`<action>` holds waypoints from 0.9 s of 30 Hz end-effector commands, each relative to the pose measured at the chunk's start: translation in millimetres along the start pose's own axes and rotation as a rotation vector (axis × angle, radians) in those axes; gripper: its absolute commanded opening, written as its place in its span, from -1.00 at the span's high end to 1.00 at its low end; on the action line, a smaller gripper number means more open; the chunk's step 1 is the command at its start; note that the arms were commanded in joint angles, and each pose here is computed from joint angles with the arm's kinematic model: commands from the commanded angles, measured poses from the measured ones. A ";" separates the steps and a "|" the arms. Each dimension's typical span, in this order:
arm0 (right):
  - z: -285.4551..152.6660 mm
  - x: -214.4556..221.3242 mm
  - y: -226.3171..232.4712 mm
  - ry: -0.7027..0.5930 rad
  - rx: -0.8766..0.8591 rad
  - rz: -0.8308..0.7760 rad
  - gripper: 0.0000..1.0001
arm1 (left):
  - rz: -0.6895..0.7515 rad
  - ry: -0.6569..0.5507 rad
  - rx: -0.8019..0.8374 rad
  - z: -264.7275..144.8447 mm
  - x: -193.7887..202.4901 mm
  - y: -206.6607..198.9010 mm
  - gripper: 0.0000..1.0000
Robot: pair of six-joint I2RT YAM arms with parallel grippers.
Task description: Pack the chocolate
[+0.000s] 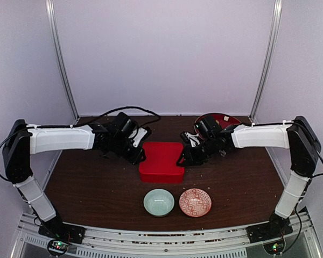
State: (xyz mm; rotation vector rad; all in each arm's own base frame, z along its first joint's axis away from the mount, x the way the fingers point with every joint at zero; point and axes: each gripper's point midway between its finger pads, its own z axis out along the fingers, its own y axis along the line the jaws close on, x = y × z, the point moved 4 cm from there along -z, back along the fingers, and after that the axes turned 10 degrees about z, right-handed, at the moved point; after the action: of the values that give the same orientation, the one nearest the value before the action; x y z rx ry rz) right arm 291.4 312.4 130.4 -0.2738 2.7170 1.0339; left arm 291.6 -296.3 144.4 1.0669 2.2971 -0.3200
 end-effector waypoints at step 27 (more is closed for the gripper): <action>-6.7 -106.1 -20.9 -0.185 0.029 0.060 0.19 | -0.119 -0.125 -0.071 24.3 -51.9 80.5 0.15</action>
State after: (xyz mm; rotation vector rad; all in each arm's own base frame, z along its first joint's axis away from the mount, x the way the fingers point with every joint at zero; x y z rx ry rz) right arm 405.5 312.5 126.9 -0.0827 2.6031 0.9831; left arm 397.2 -298.2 121.3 0.9046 2.3119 -0.3280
